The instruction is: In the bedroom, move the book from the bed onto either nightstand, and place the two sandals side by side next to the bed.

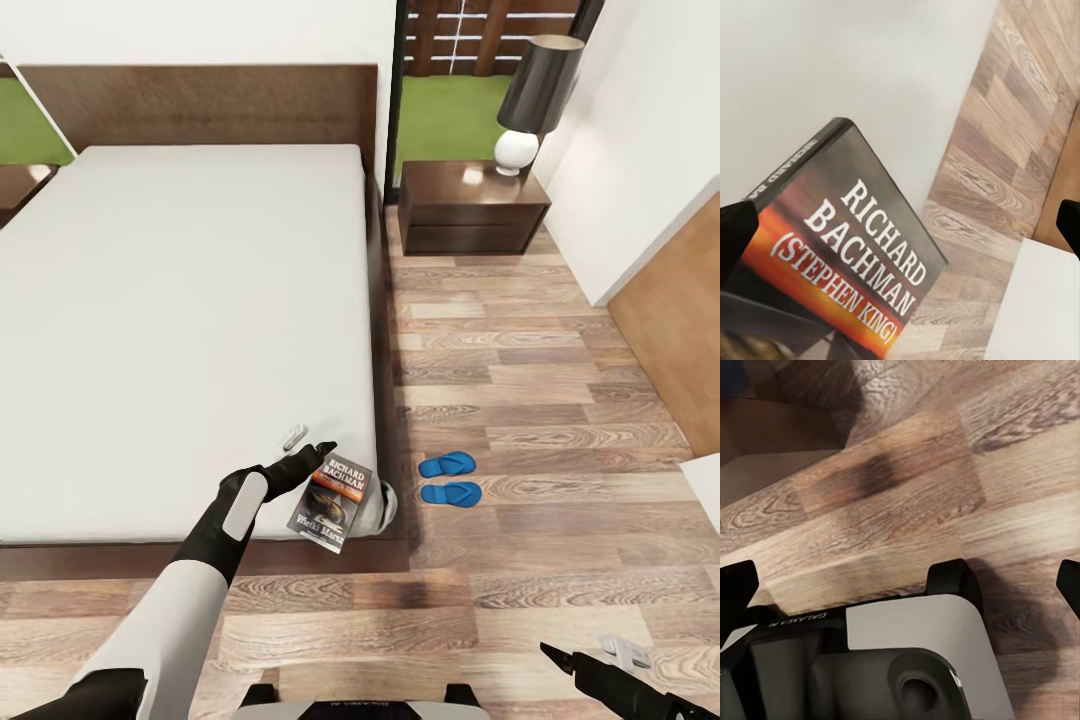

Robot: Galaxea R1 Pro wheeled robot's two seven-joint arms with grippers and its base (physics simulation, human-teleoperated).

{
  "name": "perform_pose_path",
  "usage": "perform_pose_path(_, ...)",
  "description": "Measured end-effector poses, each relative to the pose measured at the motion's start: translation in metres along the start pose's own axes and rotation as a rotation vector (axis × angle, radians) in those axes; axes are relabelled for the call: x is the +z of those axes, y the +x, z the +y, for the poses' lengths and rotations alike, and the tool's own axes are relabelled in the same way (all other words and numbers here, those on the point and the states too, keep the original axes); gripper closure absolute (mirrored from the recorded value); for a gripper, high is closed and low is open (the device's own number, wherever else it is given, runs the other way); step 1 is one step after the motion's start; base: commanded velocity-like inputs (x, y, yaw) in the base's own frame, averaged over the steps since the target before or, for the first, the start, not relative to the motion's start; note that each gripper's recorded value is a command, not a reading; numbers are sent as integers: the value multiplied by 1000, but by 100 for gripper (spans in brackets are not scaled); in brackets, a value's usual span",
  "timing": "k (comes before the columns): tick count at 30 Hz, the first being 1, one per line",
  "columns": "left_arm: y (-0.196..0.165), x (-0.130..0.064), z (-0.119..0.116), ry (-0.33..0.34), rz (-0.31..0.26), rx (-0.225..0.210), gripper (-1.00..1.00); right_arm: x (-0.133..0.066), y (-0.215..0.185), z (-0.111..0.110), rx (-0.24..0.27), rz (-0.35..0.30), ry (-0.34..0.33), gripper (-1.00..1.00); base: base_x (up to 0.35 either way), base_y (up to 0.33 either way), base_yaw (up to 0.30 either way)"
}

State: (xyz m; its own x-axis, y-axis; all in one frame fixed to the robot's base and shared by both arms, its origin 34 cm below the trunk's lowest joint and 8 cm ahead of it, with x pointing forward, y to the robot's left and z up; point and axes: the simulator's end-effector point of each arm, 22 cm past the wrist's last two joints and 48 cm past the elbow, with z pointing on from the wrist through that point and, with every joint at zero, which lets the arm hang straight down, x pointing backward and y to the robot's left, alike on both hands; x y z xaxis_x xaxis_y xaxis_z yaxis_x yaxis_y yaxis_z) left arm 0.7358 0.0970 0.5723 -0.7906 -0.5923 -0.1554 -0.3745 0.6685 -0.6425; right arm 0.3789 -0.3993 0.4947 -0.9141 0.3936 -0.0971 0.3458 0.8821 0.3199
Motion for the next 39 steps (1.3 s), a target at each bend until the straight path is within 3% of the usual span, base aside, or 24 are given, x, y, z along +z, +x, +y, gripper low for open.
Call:
perform_pose_path(25,-2,-22,-19,7,4,0,-100,-27,-1,8,0,0,0,-100,0,0,0)
perform_pose_path(33,-17,-45,-29,143,-3,18,-100,-37,0,11,0,1,-1,-100,0,0,0)
perform_pose_path(39,-6,-67,-30,225,94,-1,-100,-44,0,13,1,2,-1,-100,0,0,0)
